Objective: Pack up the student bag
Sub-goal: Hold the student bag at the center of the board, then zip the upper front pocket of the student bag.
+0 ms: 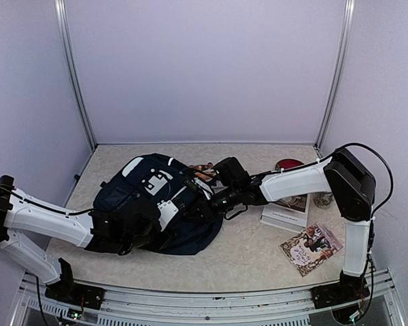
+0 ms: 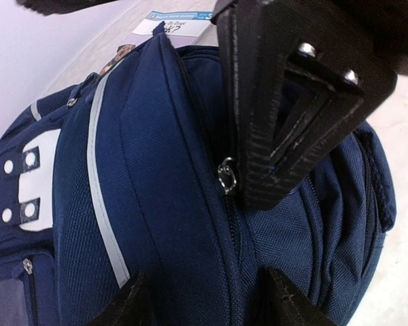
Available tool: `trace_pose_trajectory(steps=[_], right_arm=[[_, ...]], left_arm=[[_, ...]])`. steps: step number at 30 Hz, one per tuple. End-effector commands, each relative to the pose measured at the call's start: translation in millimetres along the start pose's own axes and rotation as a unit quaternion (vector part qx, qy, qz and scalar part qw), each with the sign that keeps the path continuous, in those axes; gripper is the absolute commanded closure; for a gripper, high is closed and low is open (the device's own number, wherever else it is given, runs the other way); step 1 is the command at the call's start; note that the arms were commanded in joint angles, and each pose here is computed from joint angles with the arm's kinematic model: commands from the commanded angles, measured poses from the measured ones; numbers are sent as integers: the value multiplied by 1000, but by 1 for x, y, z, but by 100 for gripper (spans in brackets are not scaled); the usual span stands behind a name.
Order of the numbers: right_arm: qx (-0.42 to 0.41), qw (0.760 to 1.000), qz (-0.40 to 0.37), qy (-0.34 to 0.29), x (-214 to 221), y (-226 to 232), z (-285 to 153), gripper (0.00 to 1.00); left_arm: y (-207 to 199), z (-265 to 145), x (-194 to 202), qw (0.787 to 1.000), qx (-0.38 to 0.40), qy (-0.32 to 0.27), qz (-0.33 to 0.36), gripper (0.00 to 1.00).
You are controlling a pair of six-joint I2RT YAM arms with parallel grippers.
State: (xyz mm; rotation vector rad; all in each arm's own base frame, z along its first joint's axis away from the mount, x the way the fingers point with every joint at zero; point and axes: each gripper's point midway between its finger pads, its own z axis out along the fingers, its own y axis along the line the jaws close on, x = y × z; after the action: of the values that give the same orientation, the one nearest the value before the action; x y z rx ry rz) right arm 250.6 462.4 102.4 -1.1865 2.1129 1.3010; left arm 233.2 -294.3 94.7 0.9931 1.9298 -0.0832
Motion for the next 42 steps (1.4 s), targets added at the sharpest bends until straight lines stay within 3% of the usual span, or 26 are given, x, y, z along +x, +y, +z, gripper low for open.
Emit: trace_pose_trajectory(steps=[1,4,7,8,11,14,16,23,28,33,34,36,37,39,42], right_arm=[[-6,999,-36,-37,-29,17,-23,100],[-10,999,-37,-37,-29,20,-24,100],[-2,999,-39,-32,-28,18,-25,100],[12,999,-44,-27,-28,13,-26,100],[125,992,-28,7,-19,-36,-45,100],[257,966,-2,37,-4,-98,-96,100],[302,953,6,34,-5,-124,-131,100],[372,926,-24,58,-18,-182,-181,100],[439,894,-62,66,-50,-226,-211,100],[338,934,-107,34,-70,-201,-179,100],[310,942,-123,32,-67,-188,-168,100],[274,950,-145,31,-54,-166,-150,100],[259,954,-145,30,-45,-159,-143,100],[230,964,-134,22,-31,-145,-135,100],[218,969,-109,22,-8,-139,-127,100]], left_arm=[[7,13,10,999,-16,30,14,54],[23,20,7,999,-37,35,3,71],[7,20,-4,1000,12,15,10,97],[3,18,-6,1000,20,9,14,100],[-8,10,-11,999,41,-3,28,100],[-13,1,-12,998,52,-11,38,100],[-22,-5,-15,996,70,-23,50,100],[-56,-16,-18,986,134,-36,93,100],[-82,-37,-24,970,200,-69,118,100],[-74,-43,-32,974,188,-92,90,100],[-65,-42,-35,978,169,-95,71,97],[-38,-38,-42,987,129,-96,7,46],[-22,-34,-45,989,112,-93,-32,30],[25,-26,-47,986,68,-81,-133,19],[98,-19,-19,947,-20,-48,-317,24]])
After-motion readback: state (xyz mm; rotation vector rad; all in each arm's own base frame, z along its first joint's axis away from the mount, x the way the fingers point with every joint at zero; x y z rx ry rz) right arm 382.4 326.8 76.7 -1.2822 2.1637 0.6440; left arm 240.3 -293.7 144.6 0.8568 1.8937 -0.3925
